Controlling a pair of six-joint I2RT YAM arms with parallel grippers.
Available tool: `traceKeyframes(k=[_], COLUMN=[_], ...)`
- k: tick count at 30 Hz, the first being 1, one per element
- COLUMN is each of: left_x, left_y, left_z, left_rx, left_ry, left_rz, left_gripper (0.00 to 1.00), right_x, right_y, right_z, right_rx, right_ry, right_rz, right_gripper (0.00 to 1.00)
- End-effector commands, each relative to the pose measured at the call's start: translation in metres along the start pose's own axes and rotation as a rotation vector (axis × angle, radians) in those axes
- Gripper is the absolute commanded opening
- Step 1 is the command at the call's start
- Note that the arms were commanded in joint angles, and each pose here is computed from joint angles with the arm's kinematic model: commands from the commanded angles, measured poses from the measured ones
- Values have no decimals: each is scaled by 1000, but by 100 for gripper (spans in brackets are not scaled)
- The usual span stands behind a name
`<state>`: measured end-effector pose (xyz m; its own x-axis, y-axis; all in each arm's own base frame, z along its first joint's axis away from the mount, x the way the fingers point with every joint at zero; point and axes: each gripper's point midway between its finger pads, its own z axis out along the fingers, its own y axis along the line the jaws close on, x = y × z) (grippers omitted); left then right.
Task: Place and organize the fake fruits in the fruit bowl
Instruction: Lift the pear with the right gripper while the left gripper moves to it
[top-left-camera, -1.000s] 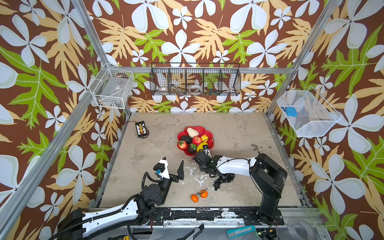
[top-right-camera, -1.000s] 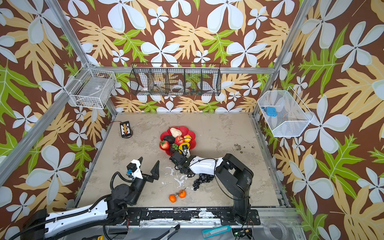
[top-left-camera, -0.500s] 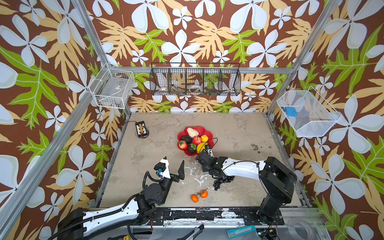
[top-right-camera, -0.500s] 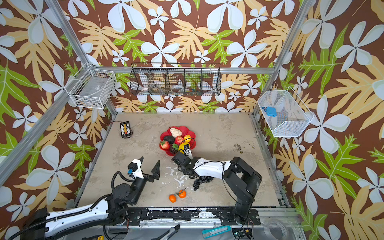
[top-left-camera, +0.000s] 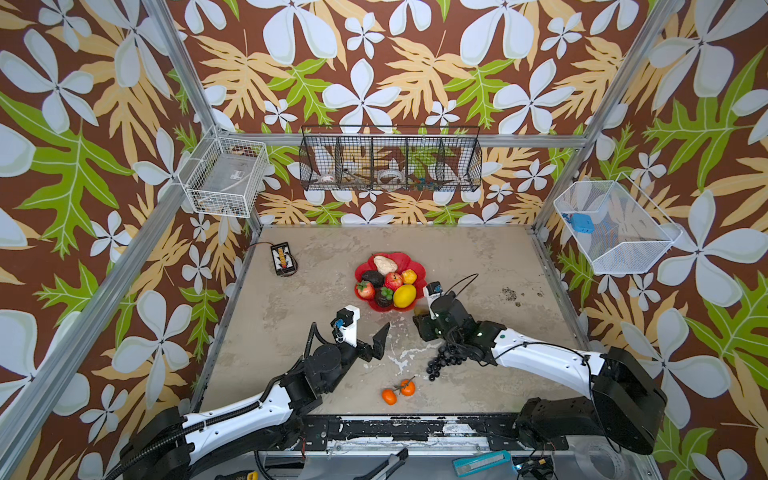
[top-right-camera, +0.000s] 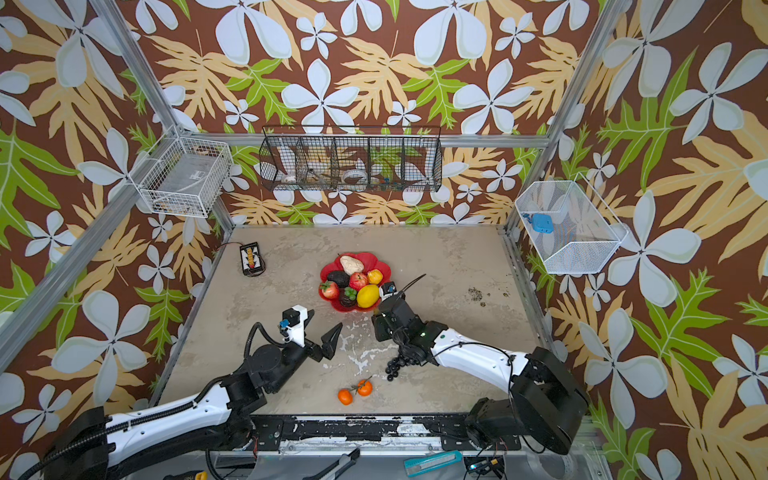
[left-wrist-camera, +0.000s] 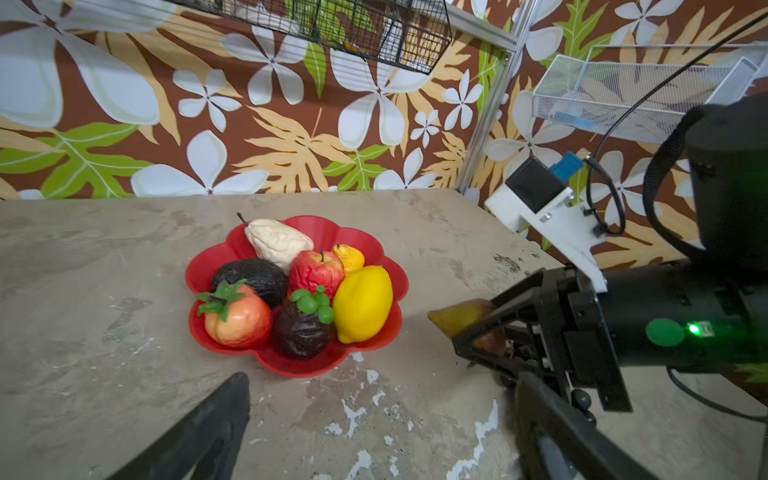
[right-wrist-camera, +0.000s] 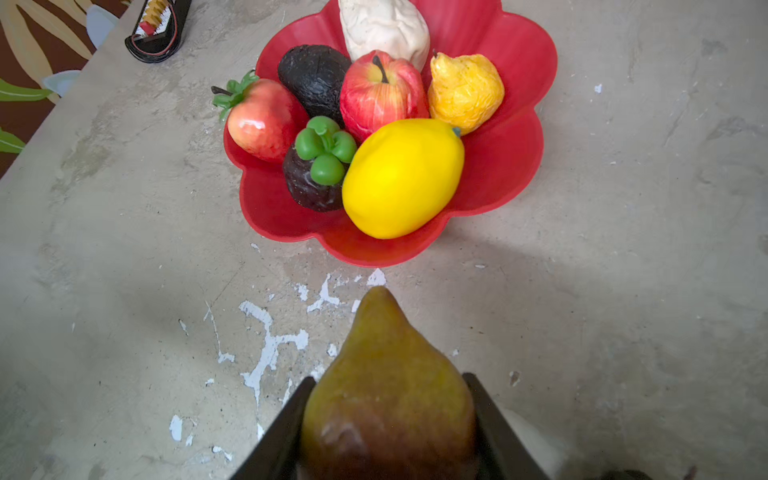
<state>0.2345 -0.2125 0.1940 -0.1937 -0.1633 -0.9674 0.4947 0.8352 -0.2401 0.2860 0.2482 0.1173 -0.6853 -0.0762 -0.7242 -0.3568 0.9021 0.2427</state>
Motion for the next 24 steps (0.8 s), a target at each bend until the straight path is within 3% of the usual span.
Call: traceKeyframes(k=[1, 14, 19, 24], left_x=[3, 14, 16, 28], left_y=[-16, -28, -29, -41], left_z=[2, 11, 13, 14], left_rx=[91, 210, 288, 391], left_ry=[29, 101, 126, 198], left_rz=[-27, -119, -253, -387], left_gripper=[98, 92, 90, 81], right_x=[-9, -7, -5, 0], right_y=[22, 38, 43, 46], right_z=[-7, -32, -40, -42], right_rx=[-183, -352, -396, -425], right_ry=[-38, -101, -121, -126], right_rz=[-30, -109, -123, -128], right_gripper=[47, 46, 45, 44])
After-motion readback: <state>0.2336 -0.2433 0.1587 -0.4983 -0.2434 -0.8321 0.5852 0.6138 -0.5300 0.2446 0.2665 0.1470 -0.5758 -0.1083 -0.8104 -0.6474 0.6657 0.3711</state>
